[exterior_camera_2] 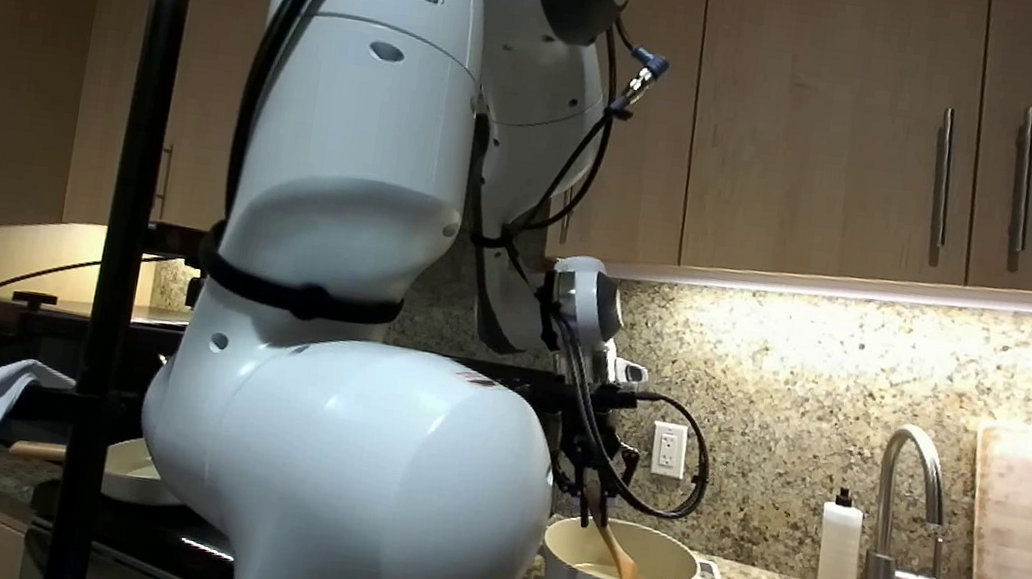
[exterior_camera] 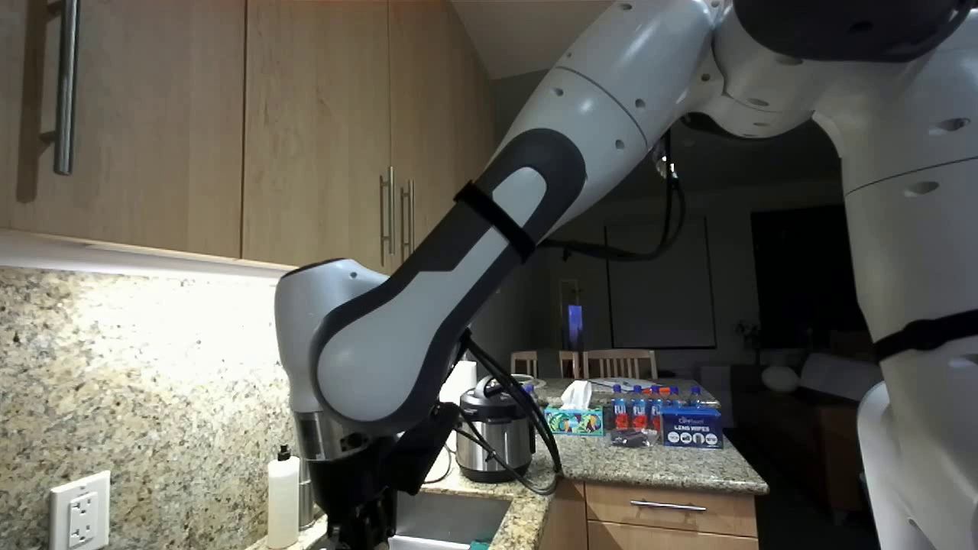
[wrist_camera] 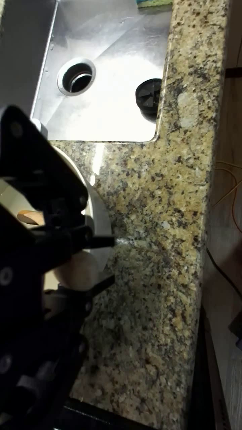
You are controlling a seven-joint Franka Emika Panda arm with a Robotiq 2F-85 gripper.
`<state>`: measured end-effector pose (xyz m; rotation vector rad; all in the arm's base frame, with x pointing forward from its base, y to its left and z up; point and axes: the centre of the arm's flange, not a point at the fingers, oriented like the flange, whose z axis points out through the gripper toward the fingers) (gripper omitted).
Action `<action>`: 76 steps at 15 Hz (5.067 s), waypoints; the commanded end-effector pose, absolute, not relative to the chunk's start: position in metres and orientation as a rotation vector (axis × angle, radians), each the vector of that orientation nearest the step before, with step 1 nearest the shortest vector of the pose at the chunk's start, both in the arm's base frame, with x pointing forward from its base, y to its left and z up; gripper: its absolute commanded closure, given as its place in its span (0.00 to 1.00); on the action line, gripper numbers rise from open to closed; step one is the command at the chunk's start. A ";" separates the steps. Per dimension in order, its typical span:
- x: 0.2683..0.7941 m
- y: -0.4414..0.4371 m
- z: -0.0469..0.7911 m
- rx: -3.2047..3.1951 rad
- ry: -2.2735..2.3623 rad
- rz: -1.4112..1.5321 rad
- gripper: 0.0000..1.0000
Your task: Pick up the cooking stick and stir in the pot
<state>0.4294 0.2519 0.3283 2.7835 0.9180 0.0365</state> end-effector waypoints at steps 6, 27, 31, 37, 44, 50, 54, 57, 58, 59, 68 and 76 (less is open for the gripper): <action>0.451 0.279 0.346 2.736 1.049 -0.008 0.94; 0.510 0.239 0.342 2.941 0.611 -0.009 0.94; 0.490 0.231 0.338 2.919 0.542 0.035 0.94; 0.436 0.241 0.328 2.771 0.656 0.075 0.94; 0.396 0.271 0.332 2.644 0.784 0.142 0.94; 0.409 0.286 0.339 2.680 0.947 0.155 0.94; 0.422 0.290 0.343 2.690 1.066 0.158 0.94; 0.431 0.295 0.346 2.695 1.139 0.149 0.94; 0.435 0.296 0.347 2.699 1.154 0.144 0.94; 0.441 0.297 0.347 2.714 1.154 0.134 0.94; 0.501 0.269 0.334 2.984 0.748 0.018 0.94; 0.469 0.242 0.339 3.043 0.501 0.149 0.94</action>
